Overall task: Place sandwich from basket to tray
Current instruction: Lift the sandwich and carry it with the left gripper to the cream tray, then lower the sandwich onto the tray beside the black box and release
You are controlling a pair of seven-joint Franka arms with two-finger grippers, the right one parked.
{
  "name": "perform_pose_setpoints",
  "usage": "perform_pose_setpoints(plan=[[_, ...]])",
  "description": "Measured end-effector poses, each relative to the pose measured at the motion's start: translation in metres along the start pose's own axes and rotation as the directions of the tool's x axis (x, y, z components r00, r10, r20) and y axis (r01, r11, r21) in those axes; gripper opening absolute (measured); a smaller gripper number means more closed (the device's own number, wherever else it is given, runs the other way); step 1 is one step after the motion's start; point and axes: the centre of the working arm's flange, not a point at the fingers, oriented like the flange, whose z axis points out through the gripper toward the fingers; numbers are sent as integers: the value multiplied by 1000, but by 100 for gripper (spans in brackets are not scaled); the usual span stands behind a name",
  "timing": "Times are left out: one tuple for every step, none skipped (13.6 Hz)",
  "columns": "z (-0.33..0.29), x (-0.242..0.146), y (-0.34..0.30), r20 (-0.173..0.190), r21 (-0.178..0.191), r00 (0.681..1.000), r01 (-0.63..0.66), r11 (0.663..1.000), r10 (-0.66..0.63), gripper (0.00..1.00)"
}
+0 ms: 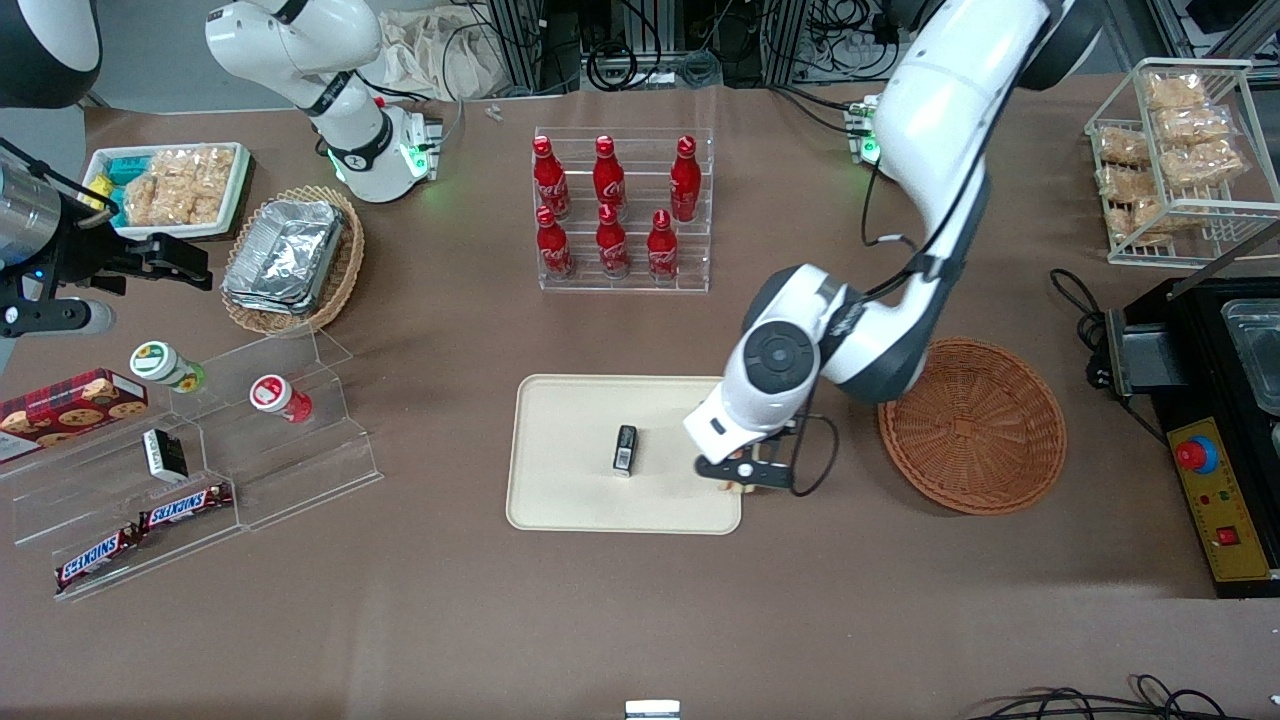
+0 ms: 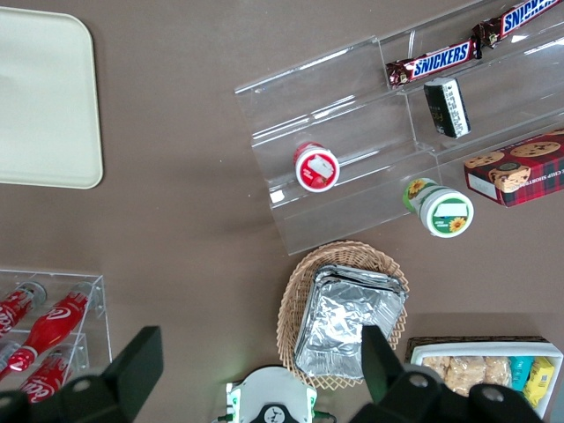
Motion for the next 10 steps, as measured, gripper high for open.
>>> perform_pose_setpoints(plan=[[22, -7, 20, 9, -1, 1000, -18, 1000, 18, 20], [37, -12, 32, 18, 1, 999, -30, 1000, 30, 20], [49, -17, 40, 26, 2, 999, -37, 999, 37, 20], [58, -18, 43, 28, 2, 999, -40, 999, 40, 20], [65, -18, 43, 25, -1, 999, -40, 999, 40, 20], [71, -16, 41, 20, -2, 999, -36, 999, 36, 20], [70, -14, 39, 17, -3, 999, -33, 999, 33, 20], [68, -12, 37, 11, -3, 1000, -29, 1000, 29, 20], [66, -8, 33, 5, -1, 1000, -21, 1000, 21, 20], [65, -4, 27, 0, 0, 1000, -13, 1000, 13, 20]])
